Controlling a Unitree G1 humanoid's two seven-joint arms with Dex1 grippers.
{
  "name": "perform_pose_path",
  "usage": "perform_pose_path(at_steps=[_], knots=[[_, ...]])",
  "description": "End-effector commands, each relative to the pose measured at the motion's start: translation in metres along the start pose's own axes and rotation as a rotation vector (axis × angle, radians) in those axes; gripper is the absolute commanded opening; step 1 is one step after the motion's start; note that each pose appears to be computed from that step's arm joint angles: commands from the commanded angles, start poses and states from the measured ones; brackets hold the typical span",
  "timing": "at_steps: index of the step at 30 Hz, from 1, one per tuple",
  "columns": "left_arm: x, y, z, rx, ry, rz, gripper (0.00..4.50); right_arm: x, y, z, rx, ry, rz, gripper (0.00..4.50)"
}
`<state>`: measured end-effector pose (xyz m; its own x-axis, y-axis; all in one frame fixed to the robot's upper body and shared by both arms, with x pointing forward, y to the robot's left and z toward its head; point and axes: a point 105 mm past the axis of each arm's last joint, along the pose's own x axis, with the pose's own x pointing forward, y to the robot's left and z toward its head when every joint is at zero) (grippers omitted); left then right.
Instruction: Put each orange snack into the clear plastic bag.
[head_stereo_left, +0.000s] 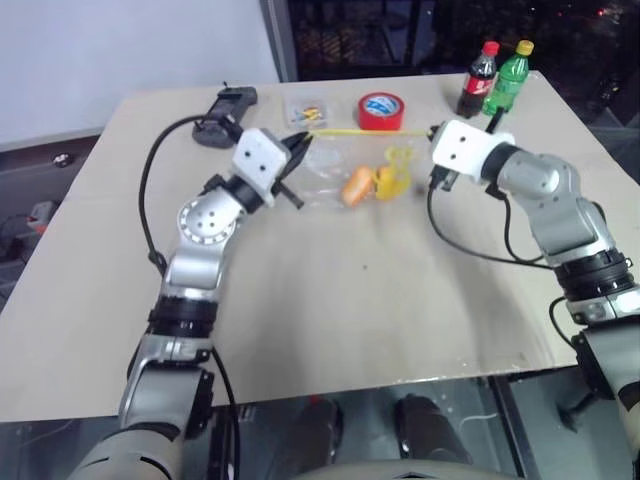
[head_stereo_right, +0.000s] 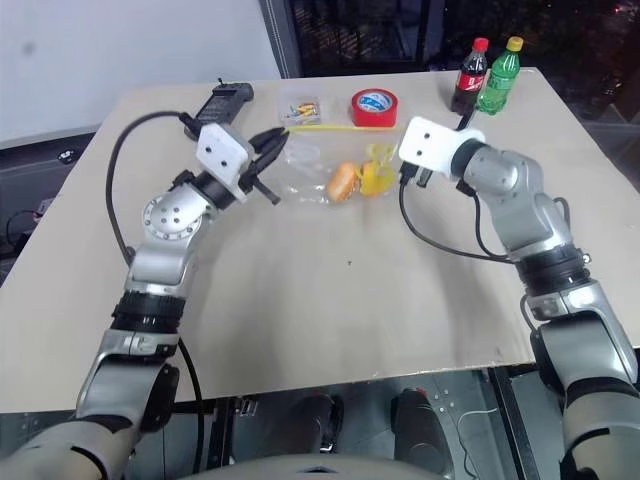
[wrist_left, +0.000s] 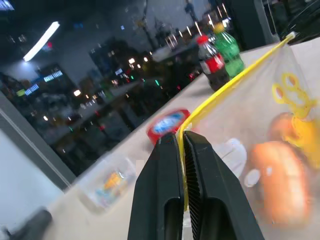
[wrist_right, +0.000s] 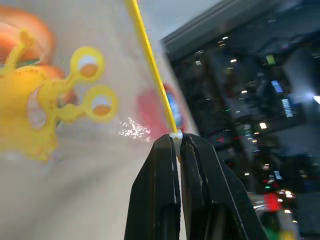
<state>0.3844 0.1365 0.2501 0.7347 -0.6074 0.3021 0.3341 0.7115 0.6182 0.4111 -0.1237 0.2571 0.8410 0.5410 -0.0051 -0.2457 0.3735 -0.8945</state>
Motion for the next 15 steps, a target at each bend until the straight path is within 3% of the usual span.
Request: perform_pose_path(at_steps=[1, 10, 11, 15], knots=[[-0.019, 0.02, 0.005, 0.073, -0.013, 0.041, 0.0, -0.029, -0.019, -0.017, 0.036, 0.021, -0.039, 0.08], [-0.087, -0.088, -0.03, 0.069, 0.137, -0.368, 0.0, -0.081, 0.081, -0.016, 0.111, 0.023, 0.359, 0.08], [-0.095, -0.094, -0.034, 0.052, 0.164, -0.399, 0.36, -0.088, 0.091, -0.017, 0.133, 0.017, 0.403, 0.75], [-0.115, -0.098, -0.03, -0.119, 0.212, -0.43, 1.76, -0.113, 0.109, -0.03, 0.196, 0.054, 0.504, 2.37]])
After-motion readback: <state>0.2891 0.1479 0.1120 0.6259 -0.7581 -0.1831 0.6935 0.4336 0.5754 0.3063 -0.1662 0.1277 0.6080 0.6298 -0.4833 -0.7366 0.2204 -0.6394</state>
